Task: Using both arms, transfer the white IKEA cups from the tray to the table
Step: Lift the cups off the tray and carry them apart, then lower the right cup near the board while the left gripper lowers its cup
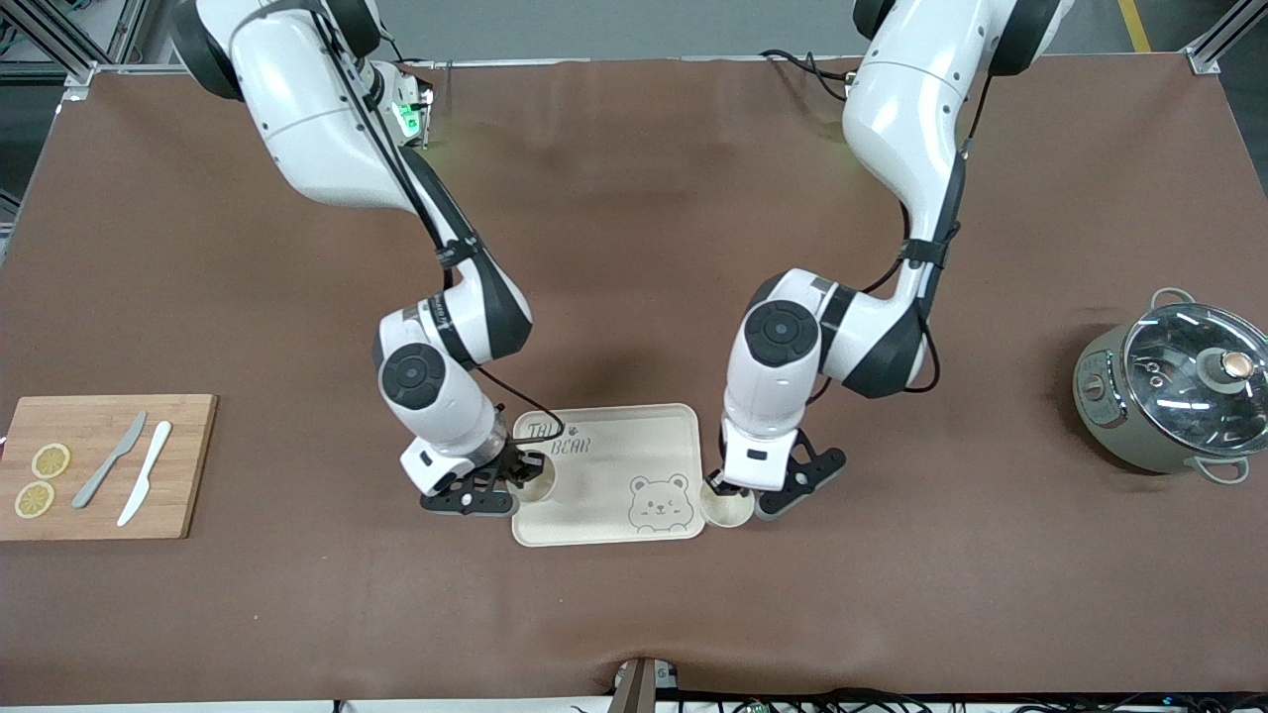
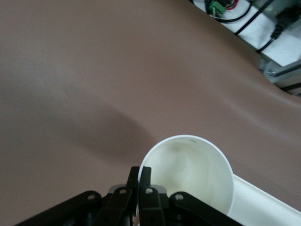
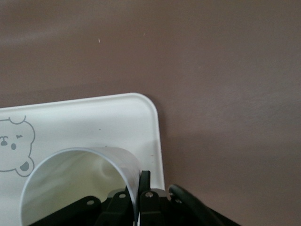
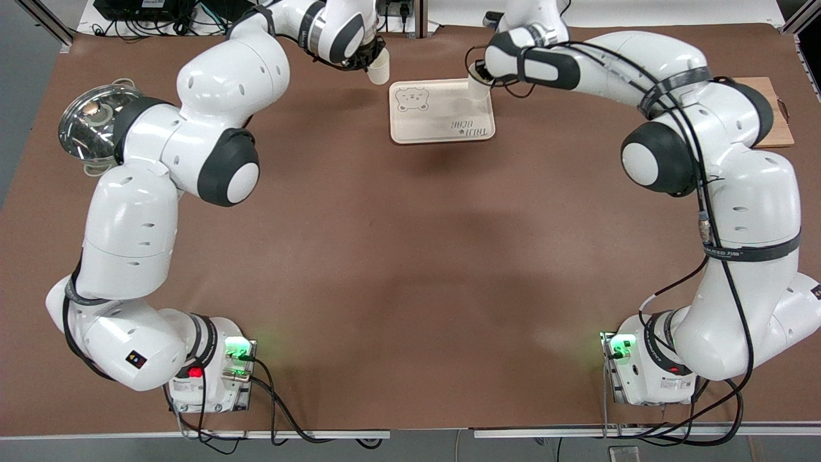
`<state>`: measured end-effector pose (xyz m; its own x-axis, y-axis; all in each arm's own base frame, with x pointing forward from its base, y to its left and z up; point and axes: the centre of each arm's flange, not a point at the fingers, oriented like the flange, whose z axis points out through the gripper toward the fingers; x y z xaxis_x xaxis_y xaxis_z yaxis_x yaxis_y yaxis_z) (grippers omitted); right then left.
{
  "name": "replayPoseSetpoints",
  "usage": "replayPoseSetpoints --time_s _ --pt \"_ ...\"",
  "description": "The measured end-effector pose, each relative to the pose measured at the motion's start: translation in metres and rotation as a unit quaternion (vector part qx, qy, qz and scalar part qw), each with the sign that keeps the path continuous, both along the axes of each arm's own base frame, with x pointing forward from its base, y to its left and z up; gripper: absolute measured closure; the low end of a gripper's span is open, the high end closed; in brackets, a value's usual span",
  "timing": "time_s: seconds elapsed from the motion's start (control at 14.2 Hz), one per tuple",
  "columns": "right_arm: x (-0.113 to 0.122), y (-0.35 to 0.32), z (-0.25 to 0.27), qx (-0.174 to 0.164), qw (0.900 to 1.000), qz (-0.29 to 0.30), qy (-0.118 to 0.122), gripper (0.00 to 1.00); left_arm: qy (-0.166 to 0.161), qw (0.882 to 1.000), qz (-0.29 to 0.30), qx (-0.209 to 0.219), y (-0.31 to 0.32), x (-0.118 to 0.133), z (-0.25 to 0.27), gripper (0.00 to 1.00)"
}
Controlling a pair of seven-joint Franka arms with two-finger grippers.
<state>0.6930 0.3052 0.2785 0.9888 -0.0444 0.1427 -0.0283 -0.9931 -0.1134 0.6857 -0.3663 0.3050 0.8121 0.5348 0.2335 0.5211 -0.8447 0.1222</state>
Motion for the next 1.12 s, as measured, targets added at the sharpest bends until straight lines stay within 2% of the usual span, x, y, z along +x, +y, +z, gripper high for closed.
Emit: replayPoseSetpoints --time_s 0.21,0.56,0.84,1.12 --pt "0.010 -0.048 0.042 -0.014 0.999 0.028 0.021 0.96 0.004 1.000 -0.008 0.010 0.033 0.015 0.004 0.97" --pt "0.020 -0.136 0.084 -0.027 0.995 0.080 0.049 0.96 0.036 0.998 -0.032 0.037 0.099 0.031 -0.005 0.97" --pt "0.031 -0.215 0.091 -0.032 0.989 0.134 0.049 0.96 0.059 0.996 -0.046 0.052 0.161 0.042 -0.019 0.97" --pt "0.035 -0.297 0.082 -0.002 0.983 0.180 0.040 0.96 0.076 0.992 -0.076 0.065 0.226 0.052 -0.028 0.97"
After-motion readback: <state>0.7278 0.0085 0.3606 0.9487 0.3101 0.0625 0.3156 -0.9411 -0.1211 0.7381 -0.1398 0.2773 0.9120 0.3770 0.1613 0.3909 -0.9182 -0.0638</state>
